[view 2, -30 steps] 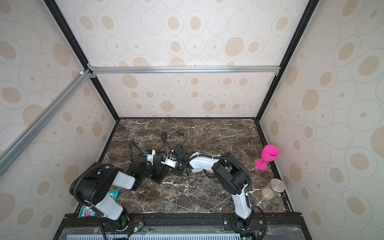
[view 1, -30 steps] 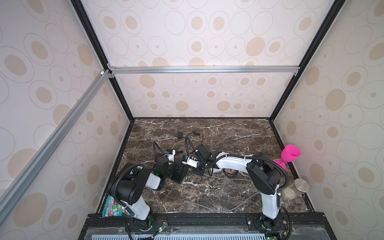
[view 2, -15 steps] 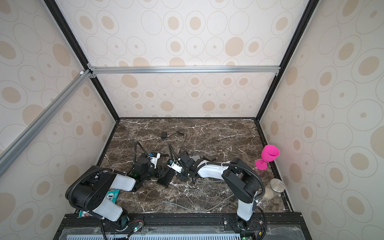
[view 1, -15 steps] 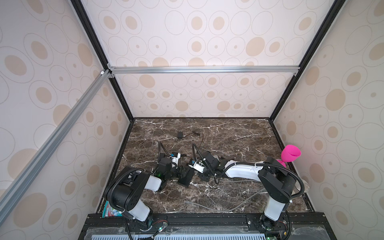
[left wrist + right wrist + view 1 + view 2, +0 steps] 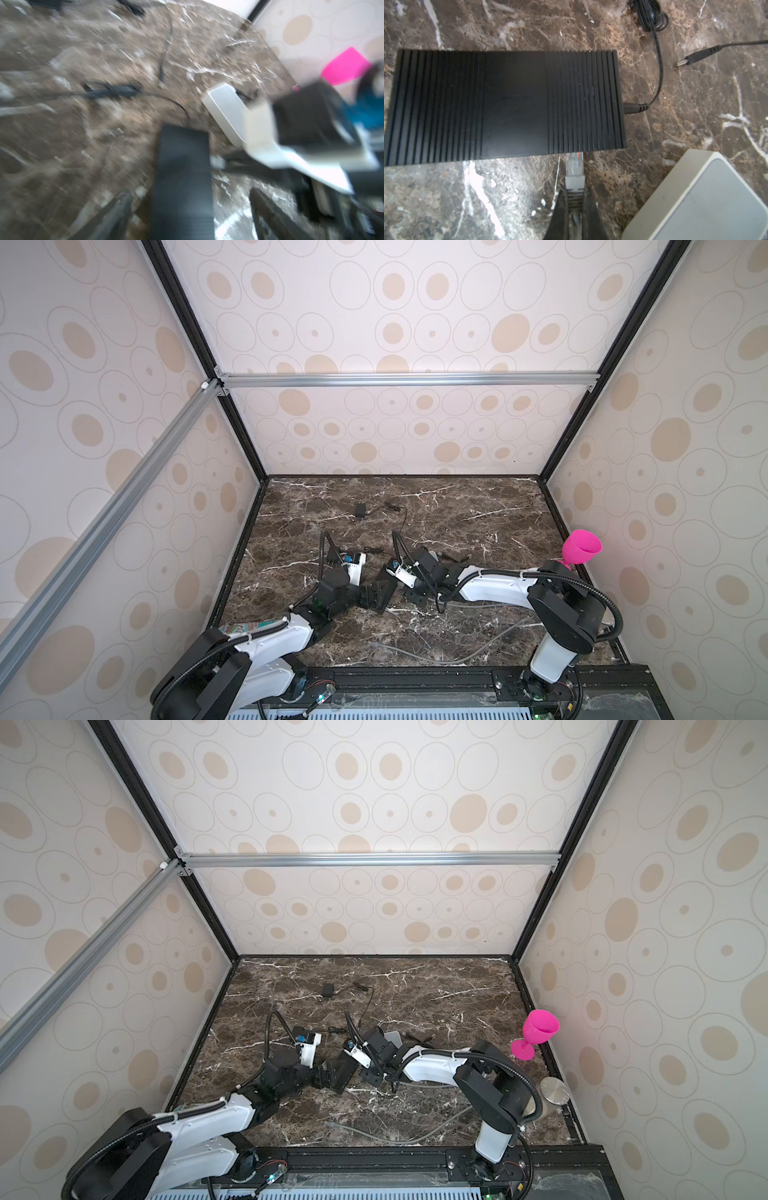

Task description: Insert the plug into the switch port

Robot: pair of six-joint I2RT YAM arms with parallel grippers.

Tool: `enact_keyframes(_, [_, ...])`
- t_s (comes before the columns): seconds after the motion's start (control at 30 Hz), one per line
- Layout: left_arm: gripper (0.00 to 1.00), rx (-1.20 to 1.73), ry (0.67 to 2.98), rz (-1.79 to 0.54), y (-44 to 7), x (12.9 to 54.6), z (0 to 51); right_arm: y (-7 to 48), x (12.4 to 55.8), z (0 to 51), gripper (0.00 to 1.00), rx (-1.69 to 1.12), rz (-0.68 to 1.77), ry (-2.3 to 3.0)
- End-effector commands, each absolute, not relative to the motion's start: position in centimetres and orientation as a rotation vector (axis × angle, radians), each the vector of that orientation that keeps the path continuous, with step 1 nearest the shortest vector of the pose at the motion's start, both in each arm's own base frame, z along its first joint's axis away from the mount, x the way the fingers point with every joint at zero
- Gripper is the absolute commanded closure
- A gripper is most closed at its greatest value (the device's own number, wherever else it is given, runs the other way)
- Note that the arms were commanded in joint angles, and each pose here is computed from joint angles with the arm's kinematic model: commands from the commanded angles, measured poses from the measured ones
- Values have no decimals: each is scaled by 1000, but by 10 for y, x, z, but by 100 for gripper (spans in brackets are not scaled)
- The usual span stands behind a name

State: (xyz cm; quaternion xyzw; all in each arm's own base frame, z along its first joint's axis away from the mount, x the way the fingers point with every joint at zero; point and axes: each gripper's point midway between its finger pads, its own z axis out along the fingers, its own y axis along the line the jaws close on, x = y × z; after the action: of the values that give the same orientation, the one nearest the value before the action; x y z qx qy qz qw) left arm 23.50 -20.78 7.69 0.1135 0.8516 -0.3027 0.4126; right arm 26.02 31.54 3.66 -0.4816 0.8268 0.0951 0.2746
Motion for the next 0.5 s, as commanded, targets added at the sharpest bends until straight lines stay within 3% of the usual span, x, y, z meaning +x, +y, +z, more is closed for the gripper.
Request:
enact_keyframes(0.0, [2,225,2161,-624,-186,222,55,318,261,51,100,-1245,310,2205])
enact_keyframes(0.2, [2,232,1952,-585,-178,210,70,316,260,54,100,-1230,331,2201])
enact_keyframes(0.47, [3,350,1995,-511,-194,214,56,313,259,57,100,-1215,342,2195])
